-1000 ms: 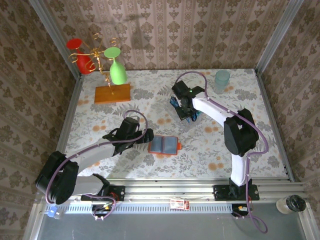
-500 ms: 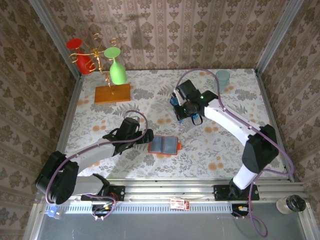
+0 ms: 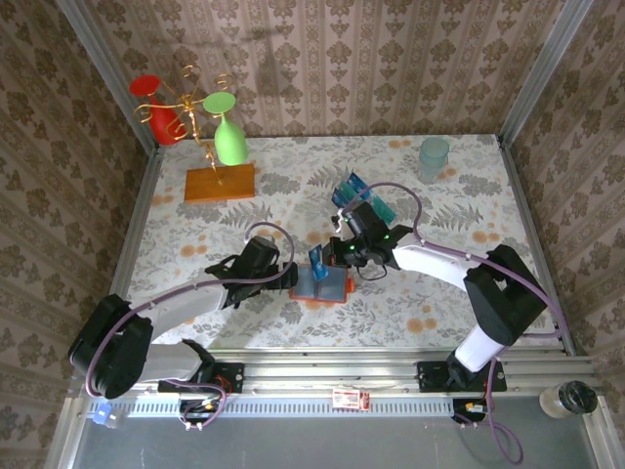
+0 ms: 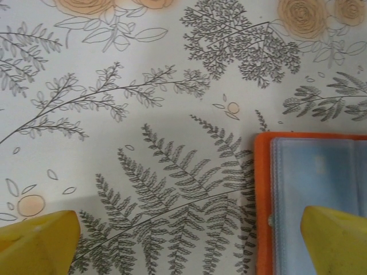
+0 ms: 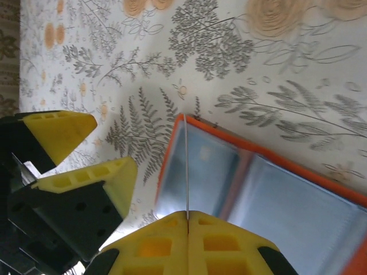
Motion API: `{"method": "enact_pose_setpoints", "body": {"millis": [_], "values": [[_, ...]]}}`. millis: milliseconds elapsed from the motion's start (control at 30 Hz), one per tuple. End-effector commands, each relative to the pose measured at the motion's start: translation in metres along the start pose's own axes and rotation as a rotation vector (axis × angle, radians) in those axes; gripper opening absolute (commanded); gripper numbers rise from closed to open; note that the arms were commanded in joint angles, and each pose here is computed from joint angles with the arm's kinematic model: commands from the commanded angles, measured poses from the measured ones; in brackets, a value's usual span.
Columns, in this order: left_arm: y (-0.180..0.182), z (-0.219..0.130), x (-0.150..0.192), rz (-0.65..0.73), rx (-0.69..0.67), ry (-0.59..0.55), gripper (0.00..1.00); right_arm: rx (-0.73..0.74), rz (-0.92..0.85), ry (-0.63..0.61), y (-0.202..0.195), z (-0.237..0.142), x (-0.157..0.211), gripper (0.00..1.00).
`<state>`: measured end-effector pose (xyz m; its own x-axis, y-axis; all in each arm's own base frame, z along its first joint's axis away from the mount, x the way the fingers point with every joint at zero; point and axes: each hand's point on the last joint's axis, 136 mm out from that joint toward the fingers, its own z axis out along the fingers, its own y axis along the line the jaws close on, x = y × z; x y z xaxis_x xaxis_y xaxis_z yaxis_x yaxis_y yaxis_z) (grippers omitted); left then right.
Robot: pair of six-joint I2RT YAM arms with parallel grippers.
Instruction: Put the credit cards into the card holder
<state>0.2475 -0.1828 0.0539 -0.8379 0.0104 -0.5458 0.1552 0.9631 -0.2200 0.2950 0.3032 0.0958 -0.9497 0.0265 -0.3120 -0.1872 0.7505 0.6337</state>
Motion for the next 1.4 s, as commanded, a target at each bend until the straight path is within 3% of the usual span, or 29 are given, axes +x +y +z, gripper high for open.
{"method": "enact_pose_setpoints", "body": {"millis": [0,500,1367], "values": [[0.008,-0.004,0.003,0.013,-0.041,-0.008,1.0,-0.068,0.045,0.007,0.008,0.014,0.002,0.0],[0.002,0.006,0.011,0.044,-0.022,0.028,1.0,-0.042,0.089,0.082,-0.016,0.047,0.023,0.0],[-0.003,0.023,0.034,0.098,-0.038,0.084,1.0,-0.045,0.102,0.096,-0.019,0.051,0.027,0.0]]}}
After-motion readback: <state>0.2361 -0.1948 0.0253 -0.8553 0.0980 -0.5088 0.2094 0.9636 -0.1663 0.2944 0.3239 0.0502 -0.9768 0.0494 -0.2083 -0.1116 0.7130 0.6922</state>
